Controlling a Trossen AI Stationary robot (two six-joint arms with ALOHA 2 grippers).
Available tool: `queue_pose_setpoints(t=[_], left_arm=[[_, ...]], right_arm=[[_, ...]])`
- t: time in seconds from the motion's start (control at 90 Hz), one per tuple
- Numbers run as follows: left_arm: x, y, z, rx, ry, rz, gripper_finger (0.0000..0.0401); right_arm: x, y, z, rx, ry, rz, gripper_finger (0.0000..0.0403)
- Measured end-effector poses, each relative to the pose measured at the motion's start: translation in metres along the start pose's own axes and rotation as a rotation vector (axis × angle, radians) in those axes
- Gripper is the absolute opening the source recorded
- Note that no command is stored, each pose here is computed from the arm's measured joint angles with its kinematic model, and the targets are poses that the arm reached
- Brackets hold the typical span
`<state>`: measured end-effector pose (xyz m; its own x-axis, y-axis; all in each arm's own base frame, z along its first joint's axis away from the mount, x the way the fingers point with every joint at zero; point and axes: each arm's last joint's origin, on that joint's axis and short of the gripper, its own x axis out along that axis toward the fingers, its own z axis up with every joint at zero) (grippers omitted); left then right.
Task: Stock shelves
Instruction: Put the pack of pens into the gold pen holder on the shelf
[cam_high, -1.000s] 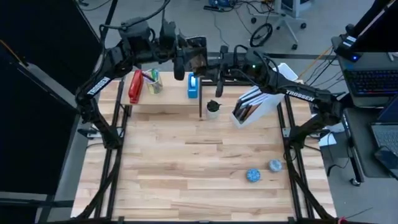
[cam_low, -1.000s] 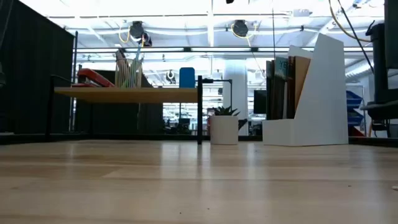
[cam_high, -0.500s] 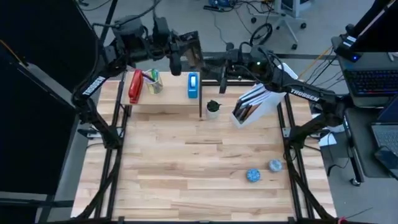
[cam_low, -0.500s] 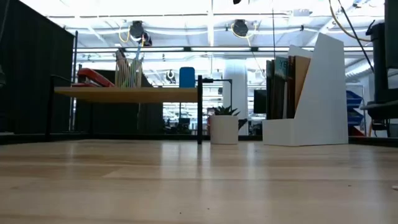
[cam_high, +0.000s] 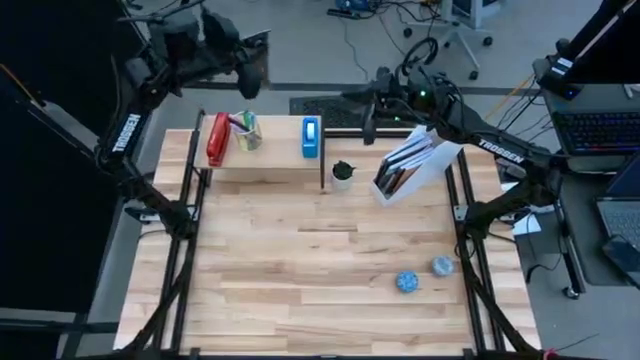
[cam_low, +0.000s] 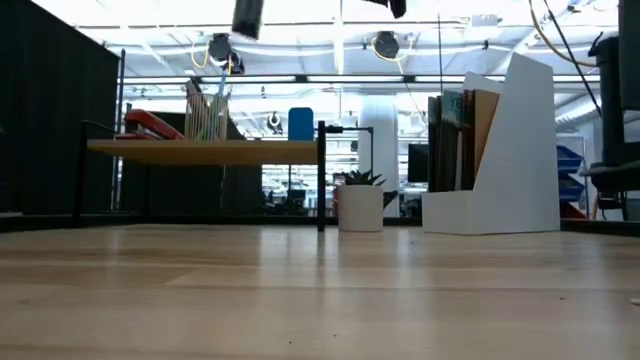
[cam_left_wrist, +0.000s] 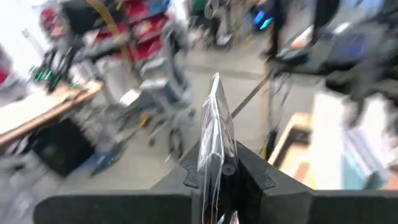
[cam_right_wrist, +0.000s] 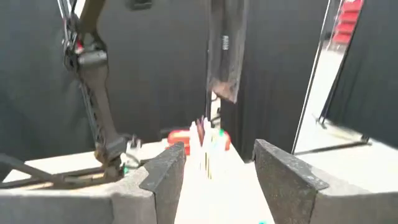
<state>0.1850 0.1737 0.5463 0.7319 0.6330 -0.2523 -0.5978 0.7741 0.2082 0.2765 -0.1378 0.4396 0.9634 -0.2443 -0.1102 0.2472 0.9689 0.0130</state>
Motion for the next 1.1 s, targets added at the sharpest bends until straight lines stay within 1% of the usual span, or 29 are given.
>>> queue_pose_setpoints(t=[0.122, 0.211, 0.322, 0.389, 0.478, 0.533, 0.589, 0.7, 0.867, 1.033, 1.1], left_arm=[[0.0, 0.02, -0.008, -0.002, 0.043, 0.035, 0.0024], [0.001, 0.031, -0.015, -0.004, 0.069, 0.033, 0.0024], [0.008, 0.038, -0.03, 0.022, 0.164, 0.024, 0.0024], [0.016, 0.04, -0.043, 0.045, 0.23, -0.002, 0.0024], [0.031, 0.039, -0.061, 0.052, 0.295, -0.075, 0.0024], [0.038, 0.037, -0.067, 0.044, 0.291, -0.118, 0.0024], [0.042, 0.038, -0.068, 0.045, 0.266, -0.132, 0.0024], [0.04, 0.043, -0.069, 0.064, 0.25, -0.155, 0.0024], [0.037, 0.051, -0.074, 0.094, 0.271, -0.14, 0.0024], [0.038, 0.054, -0.077, 0.067, 0.256, -0.211, 0.0024], [0.038, 0.057, -0.08, 0.088, 0.267, -0.231, 0.0024]], right_arm=[[0.001, 0.0, -0.006, 0.011, 0.056, 0.0, 0.0176], [0.0, 0.0, -0.007, 0.015, 0.071, 0.001, 0.0176], [0.0, 0.0, -0.008, 0.017, 0.08, 0.003, 0.0176], [0.0, 0.0, -0.009, 0.014, 0.084, 0.005, 0.0176], [0.0, 0.0, -0.009, 0.005, 0.085, 0.006, 0.0176], [0.0, 0.0, -0.009, 0.004, 0.087, 0.006, 0.0176], [0.0, 0.0, -0.009, 0.005, 0.09, 0.006, 0.0176], [0.0, 0.001, -0.01, 0.007, 0.099, 0.007, 0.0176], [0.0, 0.001, -0.01, 0.021, 0.103, 0.007, 0.0176], [0.0, 0.001, -0.01, 0.026, 0.103, 0.007, 0.0176], [0.0, 0.001, -0.01, 0.029, 0.102, 0.007, 0.0176]])
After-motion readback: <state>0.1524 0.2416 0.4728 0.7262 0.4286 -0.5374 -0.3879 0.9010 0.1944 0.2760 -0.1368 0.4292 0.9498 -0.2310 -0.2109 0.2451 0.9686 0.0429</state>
